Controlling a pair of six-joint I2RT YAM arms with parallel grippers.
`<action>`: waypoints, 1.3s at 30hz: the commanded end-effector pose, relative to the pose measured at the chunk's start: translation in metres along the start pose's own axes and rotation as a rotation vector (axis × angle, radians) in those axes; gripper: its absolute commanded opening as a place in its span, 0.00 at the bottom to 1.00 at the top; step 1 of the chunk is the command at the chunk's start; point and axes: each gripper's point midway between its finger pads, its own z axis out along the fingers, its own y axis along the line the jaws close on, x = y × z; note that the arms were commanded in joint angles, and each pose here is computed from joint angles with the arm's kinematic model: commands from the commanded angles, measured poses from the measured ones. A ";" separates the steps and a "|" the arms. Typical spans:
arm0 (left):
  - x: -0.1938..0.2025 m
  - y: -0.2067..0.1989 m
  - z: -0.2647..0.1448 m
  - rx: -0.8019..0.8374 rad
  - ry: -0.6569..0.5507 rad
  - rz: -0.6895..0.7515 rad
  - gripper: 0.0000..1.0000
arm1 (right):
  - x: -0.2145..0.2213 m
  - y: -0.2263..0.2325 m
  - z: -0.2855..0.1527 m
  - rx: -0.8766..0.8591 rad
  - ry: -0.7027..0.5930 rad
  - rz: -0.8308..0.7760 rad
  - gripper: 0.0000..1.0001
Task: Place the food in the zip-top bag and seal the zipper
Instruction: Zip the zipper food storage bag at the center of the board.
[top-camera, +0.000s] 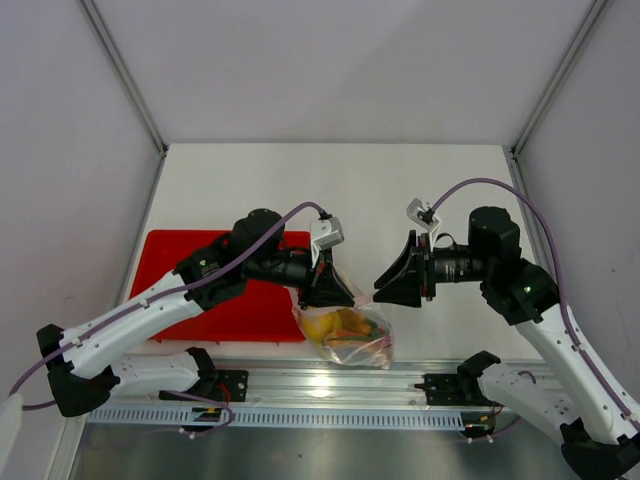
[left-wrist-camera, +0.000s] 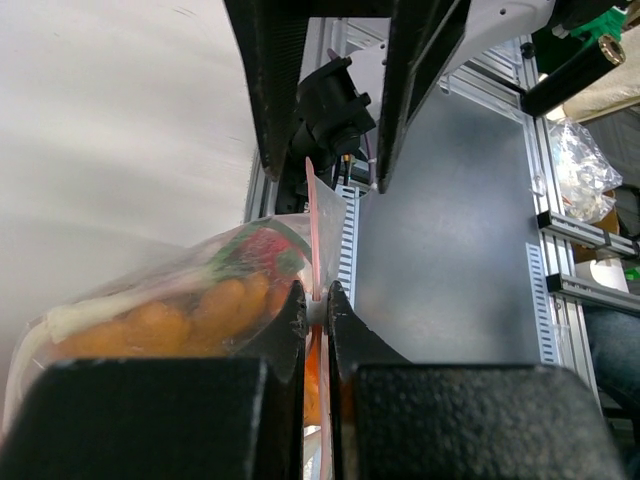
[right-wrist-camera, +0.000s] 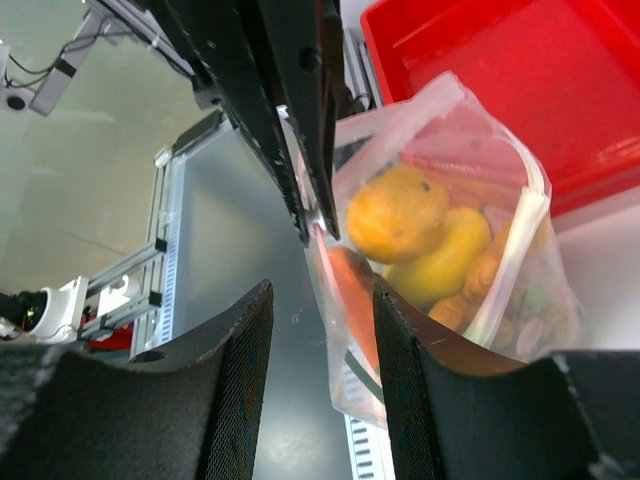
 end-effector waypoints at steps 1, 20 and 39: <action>-0.029 -0.019 -0.005 0.067 -0.072 0.077 0.01 | -0.005 0.010 -0.003 -0.032 0.013 -0.057 0.48; -0.035 -0.023 -0.004 0.085 -0.082 0.074 0.01 | 0.010 0.017 0.013 -0.146 0.055 -0.015 0.32; -0.037 -0.025 -0.003 0.098 -0.084 0.071 0.01 | 0.016 0.003 0.023 -0.109 0.066 0.022 0.05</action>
